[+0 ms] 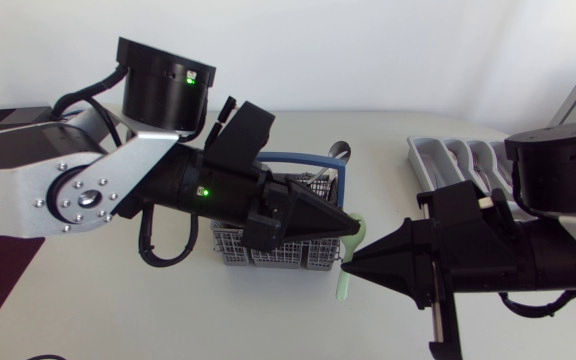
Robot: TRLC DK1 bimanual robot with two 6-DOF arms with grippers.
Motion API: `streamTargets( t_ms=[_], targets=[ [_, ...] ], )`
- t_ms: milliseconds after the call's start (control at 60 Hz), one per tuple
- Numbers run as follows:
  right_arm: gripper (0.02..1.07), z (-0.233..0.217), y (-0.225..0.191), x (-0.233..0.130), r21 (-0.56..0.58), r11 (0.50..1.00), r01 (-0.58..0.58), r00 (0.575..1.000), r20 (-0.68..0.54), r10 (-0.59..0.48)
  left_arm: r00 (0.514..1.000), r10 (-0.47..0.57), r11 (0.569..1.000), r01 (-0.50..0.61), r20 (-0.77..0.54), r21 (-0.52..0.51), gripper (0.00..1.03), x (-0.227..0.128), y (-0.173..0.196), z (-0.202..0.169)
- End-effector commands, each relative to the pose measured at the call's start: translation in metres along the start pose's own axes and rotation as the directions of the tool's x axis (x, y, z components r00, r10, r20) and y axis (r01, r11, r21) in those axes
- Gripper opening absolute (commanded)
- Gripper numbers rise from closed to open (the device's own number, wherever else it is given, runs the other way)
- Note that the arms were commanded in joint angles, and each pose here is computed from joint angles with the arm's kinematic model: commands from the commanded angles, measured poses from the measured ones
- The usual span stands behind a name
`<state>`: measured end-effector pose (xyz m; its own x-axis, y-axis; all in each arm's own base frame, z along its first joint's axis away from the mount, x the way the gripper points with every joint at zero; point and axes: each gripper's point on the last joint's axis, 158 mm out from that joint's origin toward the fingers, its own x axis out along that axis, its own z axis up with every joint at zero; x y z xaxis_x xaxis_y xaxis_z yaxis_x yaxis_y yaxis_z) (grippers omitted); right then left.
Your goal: Sort the cutlery from the basket into the organizer compartments.
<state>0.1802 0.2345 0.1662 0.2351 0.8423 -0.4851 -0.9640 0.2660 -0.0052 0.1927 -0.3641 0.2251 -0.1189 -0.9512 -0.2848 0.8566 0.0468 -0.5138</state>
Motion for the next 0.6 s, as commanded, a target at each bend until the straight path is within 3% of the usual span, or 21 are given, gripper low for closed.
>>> streamTargets(
  t_ms=[0, 83, 183, 433, 583],
  targets=[
    [0.08, 0.001, 0.007, 0.003, 0.015, 0.999, -0.03, 1.0, 0.007, 0.03, 0.999, -0.001, 0.999, -0.001, 0.033, 0.043, 0.41, -0.003, -0.004, 0.018],
    [0.08, -0.003, 0.008, 0.004, 0.024, 0.999, -0.034, 0.999, -0.002, 0.034, 0.999, 0.01, 0.999, -0.012, 0.048, 0.041, 0.67, -0.006, -0.003, 0.026],
    [0.08, -0.009, 0.009, 0.005, 0.032, 0.999, -0.032, 0.999, -0.016, 0.033, 0.996, 0.032, 0.999, -0.035, 0.081, 0.041, 0.81, -0.013, 0.0, 0.039],
    [0.08, -0.036, -0.009, -0.003, 0.046, 0.998, 0.038, 0.997, -0.069, -0.035, 0.956, 0.169, 0.985, -0.172, 0.239, -0.01, 0.86, -0.049, 0.028, 0.086],
    [0.08, -0.053, -0.037, -0.022, 0.033, 0.989, 0.146, 0.985, -0.1, -0.142, 0.895, 0.322, 0.946, -0.32, 0.31, -0.059, 0.86, -0.075, 0.058, 0.104]
  ],
)
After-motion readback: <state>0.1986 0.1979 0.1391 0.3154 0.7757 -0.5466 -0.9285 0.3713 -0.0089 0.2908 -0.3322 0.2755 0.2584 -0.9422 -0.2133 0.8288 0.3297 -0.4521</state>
